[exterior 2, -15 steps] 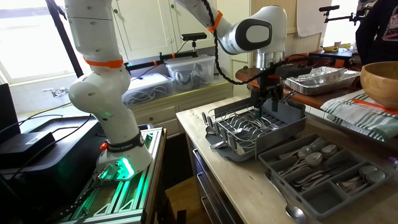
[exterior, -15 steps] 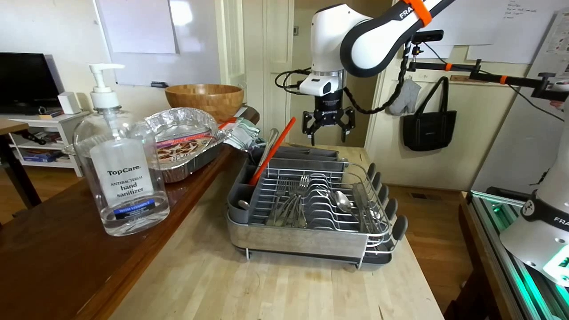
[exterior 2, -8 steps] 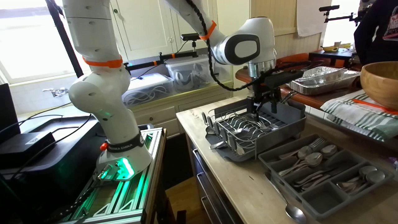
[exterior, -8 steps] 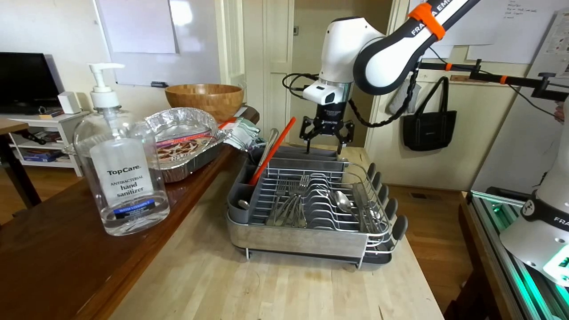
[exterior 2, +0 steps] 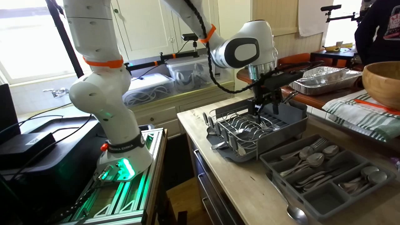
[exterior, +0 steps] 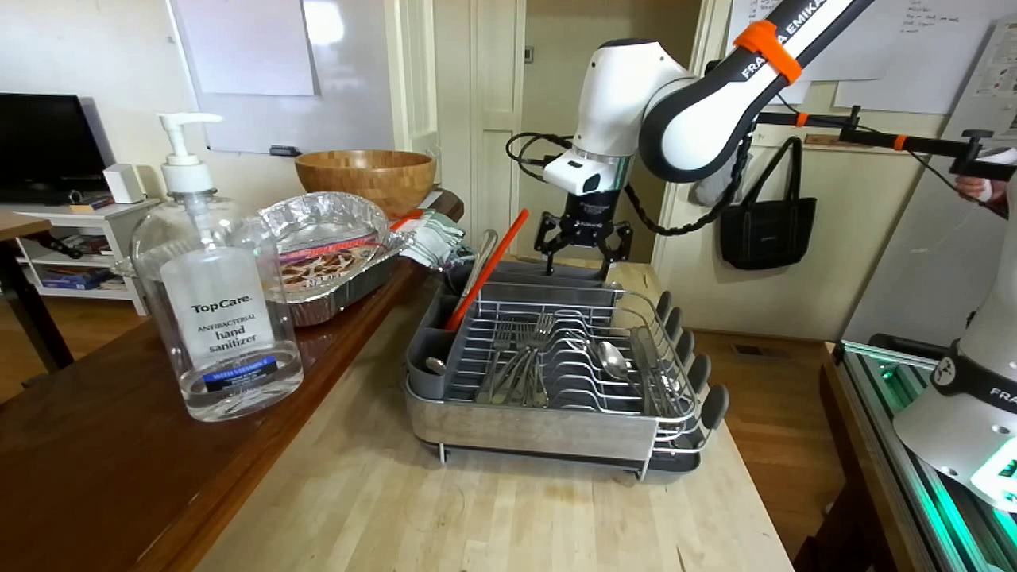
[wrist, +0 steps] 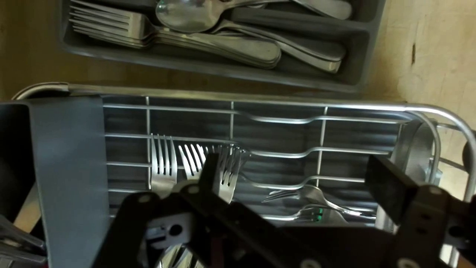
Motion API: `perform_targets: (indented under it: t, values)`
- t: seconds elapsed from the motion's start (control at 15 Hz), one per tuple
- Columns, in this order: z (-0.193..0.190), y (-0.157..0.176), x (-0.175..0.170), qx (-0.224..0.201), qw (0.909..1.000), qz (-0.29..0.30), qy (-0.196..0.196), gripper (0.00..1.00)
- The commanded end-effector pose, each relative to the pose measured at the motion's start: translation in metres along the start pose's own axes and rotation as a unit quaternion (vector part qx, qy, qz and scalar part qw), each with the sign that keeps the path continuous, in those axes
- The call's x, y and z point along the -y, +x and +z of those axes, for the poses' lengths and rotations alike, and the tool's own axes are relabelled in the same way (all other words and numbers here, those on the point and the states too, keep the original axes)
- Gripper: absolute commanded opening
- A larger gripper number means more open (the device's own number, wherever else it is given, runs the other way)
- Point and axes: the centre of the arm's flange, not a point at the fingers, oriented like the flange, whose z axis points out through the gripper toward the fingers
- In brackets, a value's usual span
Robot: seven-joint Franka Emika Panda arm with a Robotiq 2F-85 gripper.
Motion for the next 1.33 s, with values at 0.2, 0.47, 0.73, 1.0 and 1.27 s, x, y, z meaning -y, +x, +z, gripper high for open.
perform_targets:
  t: [0.2,0.47,0.73,1.0,1.27]
  values:
    - [0.019,0.010,-0.009,0.022,0.9997,-0.006,-0.006,0.99]
    - [0.017,0.020,-0.013,0.022,0.9996,-0.005,-0.014,0.91]
    - [0.017,0.026,-0.014,0.035,0.9992,-0.016,-0.005,0.92]
    - [0.012,0.024,-0.010,0.036,0.9992,-0.017,-0.001,0.98]
    - [0.013,0.025,-0.009,0.038,0.9991,-0.020,0.004,0.99]
